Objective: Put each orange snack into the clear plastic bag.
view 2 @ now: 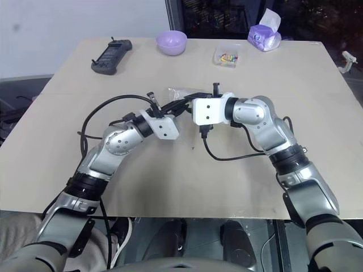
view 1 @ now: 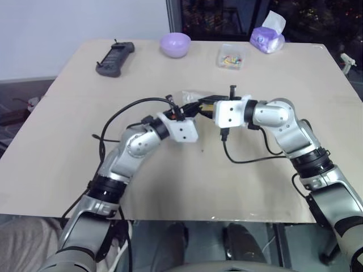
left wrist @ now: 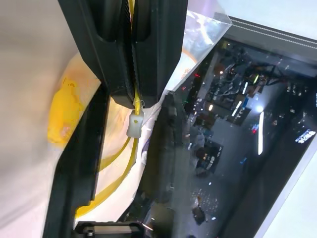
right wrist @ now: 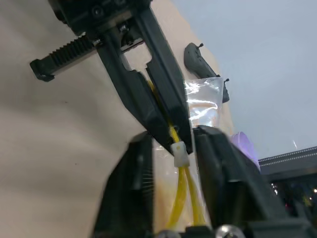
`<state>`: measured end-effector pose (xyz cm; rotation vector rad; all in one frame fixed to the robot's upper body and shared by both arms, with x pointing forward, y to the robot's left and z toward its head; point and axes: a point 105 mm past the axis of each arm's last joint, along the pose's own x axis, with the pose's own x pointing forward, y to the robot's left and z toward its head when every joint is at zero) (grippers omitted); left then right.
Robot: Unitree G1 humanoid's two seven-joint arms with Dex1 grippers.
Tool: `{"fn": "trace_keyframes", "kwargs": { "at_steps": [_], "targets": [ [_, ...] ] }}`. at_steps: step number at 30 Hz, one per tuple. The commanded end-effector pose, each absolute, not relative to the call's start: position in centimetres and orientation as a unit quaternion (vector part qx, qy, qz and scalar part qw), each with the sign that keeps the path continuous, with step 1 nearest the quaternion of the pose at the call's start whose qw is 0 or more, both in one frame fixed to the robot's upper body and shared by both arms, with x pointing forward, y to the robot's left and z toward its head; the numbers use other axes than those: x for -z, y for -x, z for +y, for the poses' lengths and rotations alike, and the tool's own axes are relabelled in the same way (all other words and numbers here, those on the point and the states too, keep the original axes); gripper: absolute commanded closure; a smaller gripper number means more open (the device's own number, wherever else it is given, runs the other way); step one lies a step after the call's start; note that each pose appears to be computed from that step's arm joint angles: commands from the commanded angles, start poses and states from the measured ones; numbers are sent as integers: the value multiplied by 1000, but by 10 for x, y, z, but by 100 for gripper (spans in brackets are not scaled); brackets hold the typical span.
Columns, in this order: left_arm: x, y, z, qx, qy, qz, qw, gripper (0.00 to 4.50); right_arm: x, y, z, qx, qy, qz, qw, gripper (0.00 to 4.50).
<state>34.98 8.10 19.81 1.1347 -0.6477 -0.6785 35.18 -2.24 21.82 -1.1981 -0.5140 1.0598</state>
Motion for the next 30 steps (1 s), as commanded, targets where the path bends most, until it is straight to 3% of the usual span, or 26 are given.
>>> {"fn": "trace_keyframes", "kwargs": {
  "at_steps": [1,30],
  "targets": [
    [-206,-346,81,305,-521,-312,734,450,-239,-345,-19,-458,539,-266,655,309],
    [-203,-350,83,301,-516,-304,743,450,-241,-345,-28,-454,543,-257,658,309]
  ]
}}
